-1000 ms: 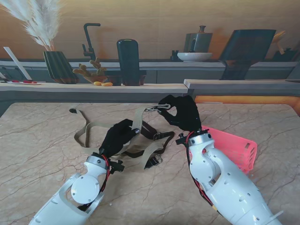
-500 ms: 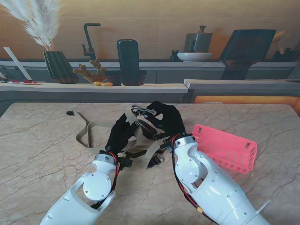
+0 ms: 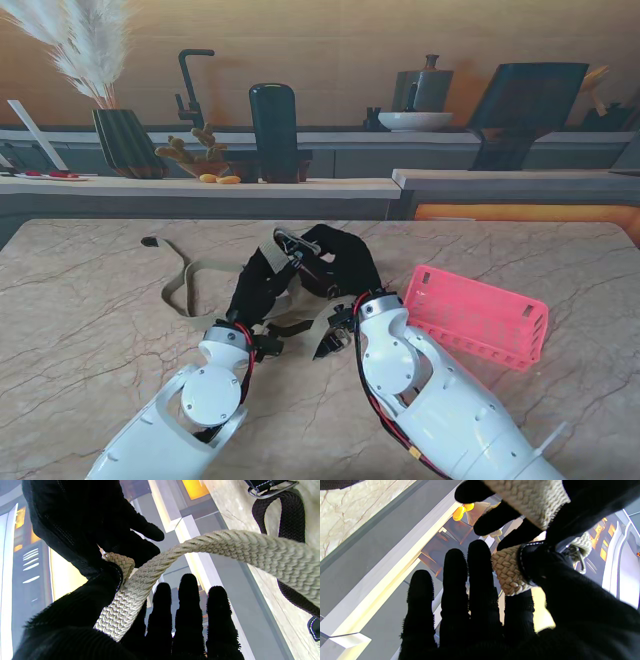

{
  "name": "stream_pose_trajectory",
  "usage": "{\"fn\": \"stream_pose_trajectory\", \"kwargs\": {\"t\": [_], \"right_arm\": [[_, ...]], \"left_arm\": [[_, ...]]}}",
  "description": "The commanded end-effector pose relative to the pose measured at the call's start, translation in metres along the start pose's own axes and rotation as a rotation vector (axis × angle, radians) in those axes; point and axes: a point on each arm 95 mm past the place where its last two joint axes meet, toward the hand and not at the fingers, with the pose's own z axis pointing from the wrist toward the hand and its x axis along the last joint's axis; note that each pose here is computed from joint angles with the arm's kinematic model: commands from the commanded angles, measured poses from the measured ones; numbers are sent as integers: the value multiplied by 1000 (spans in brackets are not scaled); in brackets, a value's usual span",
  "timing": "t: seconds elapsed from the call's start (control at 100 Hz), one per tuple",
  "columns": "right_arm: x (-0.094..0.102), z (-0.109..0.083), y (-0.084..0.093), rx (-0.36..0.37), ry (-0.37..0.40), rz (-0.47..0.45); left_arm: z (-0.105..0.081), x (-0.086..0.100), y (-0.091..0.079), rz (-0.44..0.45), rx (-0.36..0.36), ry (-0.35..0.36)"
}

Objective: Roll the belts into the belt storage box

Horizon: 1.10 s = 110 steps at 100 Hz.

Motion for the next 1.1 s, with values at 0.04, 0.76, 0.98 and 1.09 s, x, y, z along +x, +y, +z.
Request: {"fn": "stream_pose_trajectory", "kwargs": {"t": [0.04, 0.76, 0.98, 1.09], "right_arm": [[6, 0, -12, 24, -3, 22], [8, 4, -42, 136, 67, -1], [13, 5, -47, 144, 115, -17], [16, 4, -44, 130, 149, -39]], "left_arm": [[0, 4, 8, -7, -30, 27], [2, 6, 17, -55, -22, 40], [1, 4, 19, -59, -33, 1], [2, 2, 19, -63, -32, -26]]}}
